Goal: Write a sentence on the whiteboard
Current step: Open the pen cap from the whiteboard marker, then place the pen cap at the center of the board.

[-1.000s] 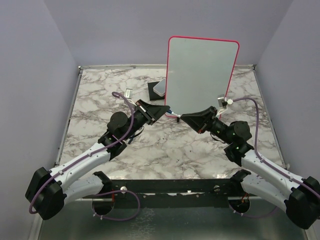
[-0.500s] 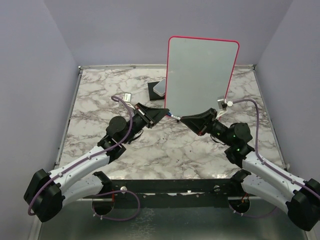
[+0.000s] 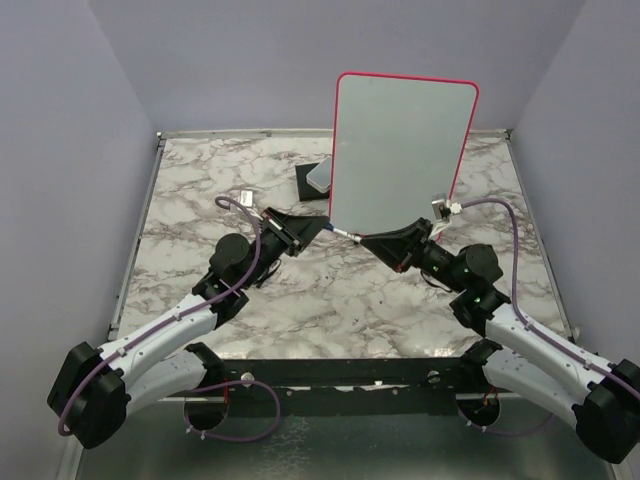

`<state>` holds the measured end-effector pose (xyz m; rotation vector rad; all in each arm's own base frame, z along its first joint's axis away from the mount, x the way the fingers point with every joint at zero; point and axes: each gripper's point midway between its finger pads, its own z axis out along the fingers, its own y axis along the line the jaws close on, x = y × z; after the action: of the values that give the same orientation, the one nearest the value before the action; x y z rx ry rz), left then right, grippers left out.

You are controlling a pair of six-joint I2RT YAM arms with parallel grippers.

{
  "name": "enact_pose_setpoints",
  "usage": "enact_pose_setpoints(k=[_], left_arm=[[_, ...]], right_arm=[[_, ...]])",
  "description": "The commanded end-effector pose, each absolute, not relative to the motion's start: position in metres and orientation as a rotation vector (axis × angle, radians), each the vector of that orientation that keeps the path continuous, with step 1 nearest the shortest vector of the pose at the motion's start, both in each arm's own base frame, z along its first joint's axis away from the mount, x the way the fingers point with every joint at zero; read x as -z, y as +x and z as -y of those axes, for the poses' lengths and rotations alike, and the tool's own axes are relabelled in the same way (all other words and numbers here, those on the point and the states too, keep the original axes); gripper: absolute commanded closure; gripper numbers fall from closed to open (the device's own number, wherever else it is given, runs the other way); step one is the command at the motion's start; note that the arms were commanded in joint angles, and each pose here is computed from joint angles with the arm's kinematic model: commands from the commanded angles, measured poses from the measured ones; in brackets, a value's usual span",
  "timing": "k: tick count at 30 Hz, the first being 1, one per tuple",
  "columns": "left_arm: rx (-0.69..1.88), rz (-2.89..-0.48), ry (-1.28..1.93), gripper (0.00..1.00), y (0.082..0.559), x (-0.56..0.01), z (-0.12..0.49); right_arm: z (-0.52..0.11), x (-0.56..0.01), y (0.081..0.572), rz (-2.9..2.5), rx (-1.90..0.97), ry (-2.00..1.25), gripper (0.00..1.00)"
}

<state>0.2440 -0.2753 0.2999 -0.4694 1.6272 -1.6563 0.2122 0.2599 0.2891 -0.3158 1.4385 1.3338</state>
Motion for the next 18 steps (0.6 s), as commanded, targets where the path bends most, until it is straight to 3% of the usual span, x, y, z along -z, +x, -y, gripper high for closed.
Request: enact_pose_setpoints(k=[1, 13, 18], left_arm=[[1.486, -1.464, -0.659, 1.0, 0.283, -0.307, 0.226], [1.41, -1.474, -0.704, 1.0, 0.288, -0.291, 0.202], [1.123, -1.746, -0.581, 1.0, 0.285, -0.237, 0.198]], right_arm=[[-0.251, -0.294, 0.218, -1.432, -1.251, -0.325, 1.0], [-0.242, -0.291, 0.216, -1.45, -1.214, -0.297, 1.0], [-0.231, -0.291, 0.22, -1.47, -1.143, -0.261, 1.0]])
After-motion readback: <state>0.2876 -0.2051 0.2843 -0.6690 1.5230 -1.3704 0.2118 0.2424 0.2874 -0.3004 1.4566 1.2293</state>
